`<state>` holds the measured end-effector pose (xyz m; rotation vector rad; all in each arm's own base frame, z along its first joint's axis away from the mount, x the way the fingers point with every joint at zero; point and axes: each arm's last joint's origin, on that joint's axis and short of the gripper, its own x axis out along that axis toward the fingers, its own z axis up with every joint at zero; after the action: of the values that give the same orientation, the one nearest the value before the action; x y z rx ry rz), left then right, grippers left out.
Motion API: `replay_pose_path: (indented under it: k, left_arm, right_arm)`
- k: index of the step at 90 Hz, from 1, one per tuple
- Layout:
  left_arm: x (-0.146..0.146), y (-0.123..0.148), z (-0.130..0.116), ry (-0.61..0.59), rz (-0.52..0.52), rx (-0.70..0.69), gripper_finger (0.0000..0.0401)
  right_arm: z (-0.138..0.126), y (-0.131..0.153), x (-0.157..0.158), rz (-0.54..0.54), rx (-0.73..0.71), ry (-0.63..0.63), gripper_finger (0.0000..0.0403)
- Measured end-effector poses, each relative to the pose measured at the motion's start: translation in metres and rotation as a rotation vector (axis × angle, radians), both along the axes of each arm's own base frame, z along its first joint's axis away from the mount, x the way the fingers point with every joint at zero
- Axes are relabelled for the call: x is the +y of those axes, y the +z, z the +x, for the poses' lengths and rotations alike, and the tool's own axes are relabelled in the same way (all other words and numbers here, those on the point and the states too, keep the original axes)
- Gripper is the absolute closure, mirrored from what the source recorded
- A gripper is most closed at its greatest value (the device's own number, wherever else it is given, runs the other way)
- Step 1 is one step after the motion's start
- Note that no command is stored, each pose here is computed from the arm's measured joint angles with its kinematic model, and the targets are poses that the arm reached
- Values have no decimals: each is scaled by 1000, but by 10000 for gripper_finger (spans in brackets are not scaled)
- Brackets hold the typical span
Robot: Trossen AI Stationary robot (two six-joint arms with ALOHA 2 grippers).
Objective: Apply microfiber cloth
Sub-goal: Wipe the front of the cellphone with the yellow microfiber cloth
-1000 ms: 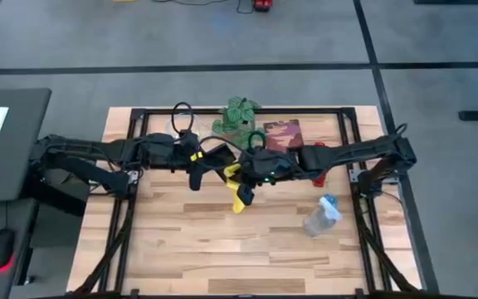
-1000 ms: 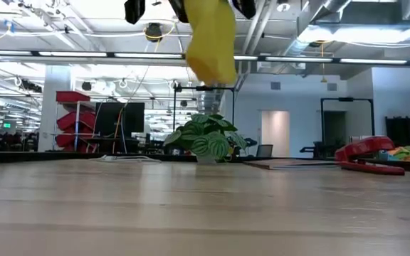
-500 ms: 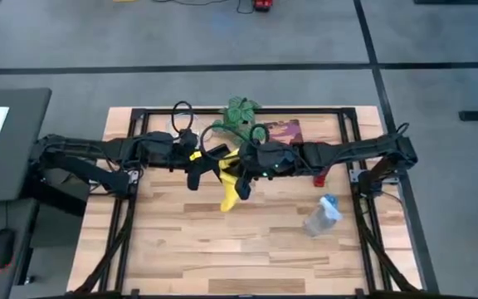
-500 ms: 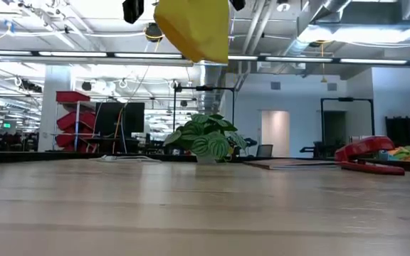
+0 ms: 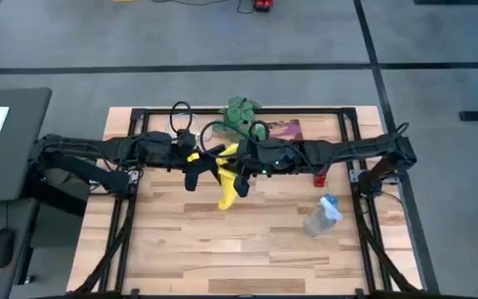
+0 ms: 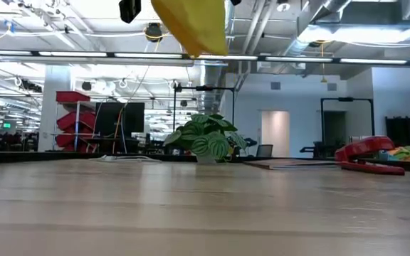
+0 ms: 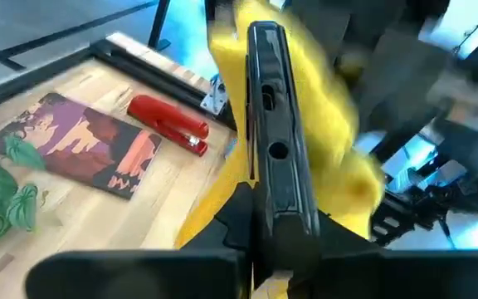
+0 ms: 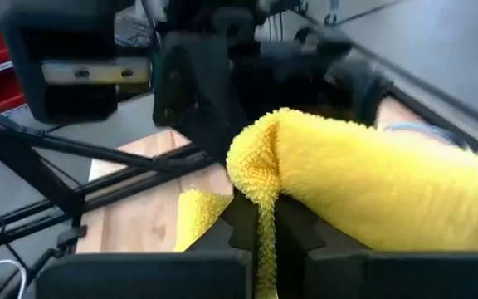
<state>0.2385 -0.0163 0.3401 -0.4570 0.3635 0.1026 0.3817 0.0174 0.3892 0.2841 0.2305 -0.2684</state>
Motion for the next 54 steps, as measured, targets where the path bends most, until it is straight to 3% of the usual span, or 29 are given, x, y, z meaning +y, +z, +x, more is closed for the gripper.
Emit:
replay_pose_path:
  k: [14, 39, 54]
  left_arm:
    - [-3, -5, 0, -60, 0, 32, 391]
    - [0, -3, -1, 8, 20, 35, 391]
    - [3, -13, -5, 75, 15, 133, 391]
  right_arm:
    - [-2, 11, -5, -29, -43, -51, 403]
    - [-6, 12, -3, -77, -3, -5, 403]
    - [-19, 24, -1, -76, -17, 53, 403]
